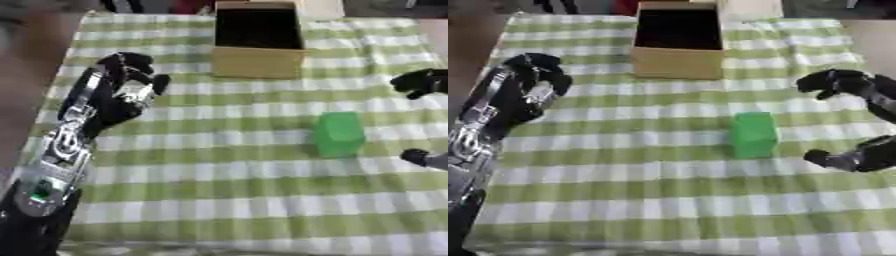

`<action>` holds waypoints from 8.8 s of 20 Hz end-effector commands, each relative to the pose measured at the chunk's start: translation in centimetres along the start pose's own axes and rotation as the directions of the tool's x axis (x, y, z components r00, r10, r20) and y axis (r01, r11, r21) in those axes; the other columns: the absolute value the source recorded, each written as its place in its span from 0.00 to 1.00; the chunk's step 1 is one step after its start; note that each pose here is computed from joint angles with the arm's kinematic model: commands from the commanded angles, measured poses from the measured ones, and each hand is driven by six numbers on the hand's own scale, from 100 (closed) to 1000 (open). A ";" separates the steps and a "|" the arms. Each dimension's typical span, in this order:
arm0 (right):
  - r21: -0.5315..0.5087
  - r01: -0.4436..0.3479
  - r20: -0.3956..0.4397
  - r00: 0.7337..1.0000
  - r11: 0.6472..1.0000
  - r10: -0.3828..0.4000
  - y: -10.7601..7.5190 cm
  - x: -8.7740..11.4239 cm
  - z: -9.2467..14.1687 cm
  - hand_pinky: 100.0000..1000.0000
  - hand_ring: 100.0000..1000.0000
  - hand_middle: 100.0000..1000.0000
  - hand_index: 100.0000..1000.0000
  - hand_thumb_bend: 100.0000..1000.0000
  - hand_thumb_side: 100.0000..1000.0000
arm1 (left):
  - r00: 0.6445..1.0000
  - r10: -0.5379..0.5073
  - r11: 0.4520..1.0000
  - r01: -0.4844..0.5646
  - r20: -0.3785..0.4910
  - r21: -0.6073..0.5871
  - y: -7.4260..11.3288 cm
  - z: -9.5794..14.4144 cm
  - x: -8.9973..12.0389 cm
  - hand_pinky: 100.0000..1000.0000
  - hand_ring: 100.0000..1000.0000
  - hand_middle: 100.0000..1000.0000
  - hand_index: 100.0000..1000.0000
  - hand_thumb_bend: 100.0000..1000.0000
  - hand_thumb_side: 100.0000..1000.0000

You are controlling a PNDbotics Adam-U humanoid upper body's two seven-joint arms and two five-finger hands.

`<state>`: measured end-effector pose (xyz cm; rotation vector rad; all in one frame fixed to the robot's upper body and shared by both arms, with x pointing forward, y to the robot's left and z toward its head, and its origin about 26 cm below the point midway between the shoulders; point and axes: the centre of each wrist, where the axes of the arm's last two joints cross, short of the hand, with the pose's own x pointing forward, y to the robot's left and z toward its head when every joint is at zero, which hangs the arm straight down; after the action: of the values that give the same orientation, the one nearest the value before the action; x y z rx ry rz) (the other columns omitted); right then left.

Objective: Pick up objects on the table and place them in the box.

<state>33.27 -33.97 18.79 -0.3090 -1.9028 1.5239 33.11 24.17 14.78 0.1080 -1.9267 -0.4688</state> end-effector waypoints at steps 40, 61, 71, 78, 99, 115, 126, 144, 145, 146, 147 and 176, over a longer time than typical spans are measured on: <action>0.184 -0.056 -0.039 0.997 0.981 0.064 -1.0 -5.3 -3.3 0.75 0.86 0.85 0.89 0.44 0.16 | 0.999 0.008 0.999 -0.006 0.040 -0.046 -0.5 -0.6 1.0 0.88 0.56 0.54 0.68 0.46 0.33; 0.257 -0.044 -0.020 0.999 0.966 0.051 0.7 -5.9 -5.1 0.75 0.87 0.84 0.89 0.43 0.18 | 0.999 0.010 0.999 -0.009 0.032 -0.053 -0.7 -0.6 0.8 0.88 0.56 0.54 0.68 0.45 0.34; 0.277 -0.027 -0.032 0.999 0.960 0.037 1.6 -6.4 -5.8 0.75 0.87 0.83 0.89 0.42 0.18 | 0.999 0.012 0.998 -0.010 0.033 -0.057 -0.7 -0.6 0.8 0.88 0.56 0.54 0.68 0.45 0.34; 0.295 -0.017 -0.046 0.998 0.955 0.032 2.0 -6.9 -5.8 0.75 0.87 0.78 0.89 0.41 0.19 | 0.999 0.013 0.998 -0.011 0.034 -0.058 -0.7 -0.7 0.8 0.88 0.56 0.54 0.68 0.45 0.34; 0.233 -0.052 -0.038 0.997 0.971 0.063 1.5 -7.0 -5.3 0.69 0.77 0.40 0.64 0.39 0.03 | 0.999 0.013 0.998 -0.011 0.031 -0.055 -0.7 -0.6 0.7 0.89 0.56 0.54 0.68 0.45 0.34; 0.094 -0.165 0.012 0.986 0.982 0.165 -3.8 -4.2 -3.4 0.69 0.76 0.39 0.62 0.44 0.00 | 0.999 0.002 0.999 0.000 0.034 -0.048 -0.3 -0.5 0.8 0.89 0.56 0.54 0.68 0.44 0.34; -0.036 -0.276 -0.049 0.960 0.960 0.275 -8.9 -3.3 -0.8 0.70 0.75 0.40 0.63 0.50 0.00 | 0.996 0.018 0.994 -0.008 0.090 -0.113 -1.4 -1.2 2.0 0.89 0.56 0.54 0.68 0.44 0.34; -0.226 -0.362 -0.339 0.900 0.905 0.275 -12.7 -8.3 3.5 0.71 0.76 0.43 0.65 0.52 0.00 | 0.973 0.050 0.960 0.016 0.227 -0.280 -3.7 -3.2 5.2 0.89 0.56 0.53 0.68 0.45 0.34; -0.236 -0.362 -0.351 0.897 0.902 0.268 -12.7 -8.6 3.7 0.71 0.77 0.43 0.66 0.52 0.00 | 0.972 0.051 0.958 0.017 0.231 -0.286 -3.8 -3.3 5.2 0.89 0.56 0.53 0.68 0.45 0.35; -0.245 -0.364 -0.367 0.893 0.898 0.262 -12.8 -8.8 3.8 0.71 0.77 0.44 0.66 0.51 0.00 | 0.971 0.053 0.956 0.018 0.233 -0.293 -3.9 -3.3 5.3 0.89 0.56 0.53 0.68 0.45 0.35; -0.252 -0.368 -0.384 0.887 0.895 0.256 -12.9 -9.1 4.0 0.71 0.77 0.44 0.66 0.51 0.00 | 0.970 0.055 0.954 0.019 0.235 -0.299 -4.0 -3.4 5.4 0.89 0.56 0.53 0.68 0.45 0.35; -0.283 -0.322 -0.351 0.911 0.903 0.215 -11.1 -10.6 -1.4 0.75 0.87 0.79 0.89 0.49 0.12 | 0.969 0.081 0.940 0.003 0.232 -0.342 -5.1 -3.6 5.4 0.89 0.56 0.53 0.68 0.44 0.36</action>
<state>44.92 -41.11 24.04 -0.9079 -1.9026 1.2244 33.64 17.08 18.10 -0.2159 -2.0276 -0.8074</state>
